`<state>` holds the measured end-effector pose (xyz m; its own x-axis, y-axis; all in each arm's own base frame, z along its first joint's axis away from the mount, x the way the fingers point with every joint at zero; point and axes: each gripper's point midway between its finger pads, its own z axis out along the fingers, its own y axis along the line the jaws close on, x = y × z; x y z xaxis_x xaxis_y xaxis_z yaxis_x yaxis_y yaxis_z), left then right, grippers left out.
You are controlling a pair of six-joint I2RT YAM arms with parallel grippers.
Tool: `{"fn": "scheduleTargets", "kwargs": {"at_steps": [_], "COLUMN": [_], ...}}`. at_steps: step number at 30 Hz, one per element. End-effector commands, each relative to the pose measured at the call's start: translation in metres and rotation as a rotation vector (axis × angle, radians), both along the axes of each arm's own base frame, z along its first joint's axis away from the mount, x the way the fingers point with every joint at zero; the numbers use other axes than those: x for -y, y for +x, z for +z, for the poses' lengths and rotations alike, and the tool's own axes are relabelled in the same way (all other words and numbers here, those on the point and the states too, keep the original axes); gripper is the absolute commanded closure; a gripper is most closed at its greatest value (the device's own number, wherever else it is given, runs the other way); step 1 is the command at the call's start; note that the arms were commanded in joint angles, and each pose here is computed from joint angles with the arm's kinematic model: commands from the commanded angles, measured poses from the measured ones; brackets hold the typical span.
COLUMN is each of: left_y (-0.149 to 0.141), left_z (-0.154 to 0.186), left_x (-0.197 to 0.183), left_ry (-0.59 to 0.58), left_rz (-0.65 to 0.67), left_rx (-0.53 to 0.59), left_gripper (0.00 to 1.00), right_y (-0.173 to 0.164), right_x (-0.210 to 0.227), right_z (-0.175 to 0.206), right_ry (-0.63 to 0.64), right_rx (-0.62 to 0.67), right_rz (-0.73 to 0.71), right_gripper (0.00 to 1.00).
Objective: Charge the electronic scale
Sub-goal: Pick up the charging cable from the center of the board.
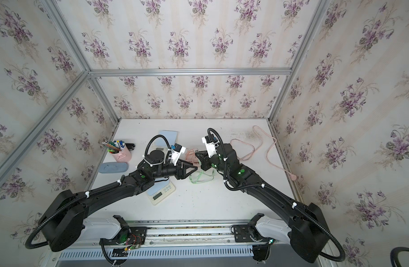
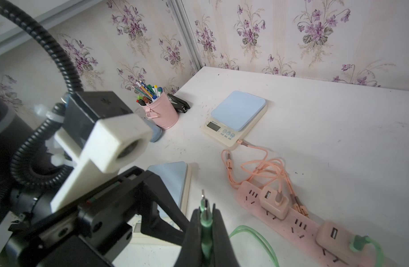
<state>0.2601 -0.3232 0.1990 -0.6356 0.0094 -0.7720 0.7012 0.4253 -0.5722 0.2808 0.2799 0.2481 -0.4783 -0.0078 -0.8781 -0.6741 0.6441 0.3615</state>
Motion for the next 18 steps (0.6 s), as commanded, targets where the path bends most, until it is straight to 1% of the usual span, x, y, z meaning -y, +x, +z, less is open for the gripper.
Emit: {"fn": "scheduleTargets", "kwargs": {"at_steps": [1,4,5,7,10,12,16,18], "left_y": [0.009,0.015,0.017,0.019,0.021,0.022,0.022,0.022], "left_z": [0.017,0.009,0.008,0.005,-0.001,-0.005,-0.008,-0.009], "left_x": [0.011,0.017,0.018,0.020,0.020,0.019,0.018,0.018], "left_ry": [-0.073,-0.079,-0.081,-0.083,-0.080,-0.074,-0.069,-0.068], "left_rz": [0.001,0.002,0.005,0.010,0.015,0.023,0.026,0.026], "left_rx": [0.056,0.033,0.029,0.025,0.011,0.002,-0.006,-0.007], "left_gripper": [0.41,0.44,0.49,0.54,0.69,0.76,0.90,0.93], "right_y": [-0.004,-0.004,-0.004,-0.004,-0.001,0.004,0.012,0.010], "right_x": [-0.009,-0.009,-0.009,-0.007,-0.002,0.005,0.017,0.016], "right_z": [0.014,0.014,0.015,0.015,0.016,0.015,0.012,0.010], "right_ry": [0.072,0.082,0.086,0.092,0.093,0.085,0.086,0.092], "right_rx": [0.005,-0.002,-0.006,-0.011,-0.015,-0.022,-0.064,-0.080], "right_rz": [0.045,0.046,0.042,0.035,0.004,-0.040,-0.106,-0.093], "right_gripper": [1.00,1.00,1.00,1.00,1.00,1.00,1.00,1.00]}}
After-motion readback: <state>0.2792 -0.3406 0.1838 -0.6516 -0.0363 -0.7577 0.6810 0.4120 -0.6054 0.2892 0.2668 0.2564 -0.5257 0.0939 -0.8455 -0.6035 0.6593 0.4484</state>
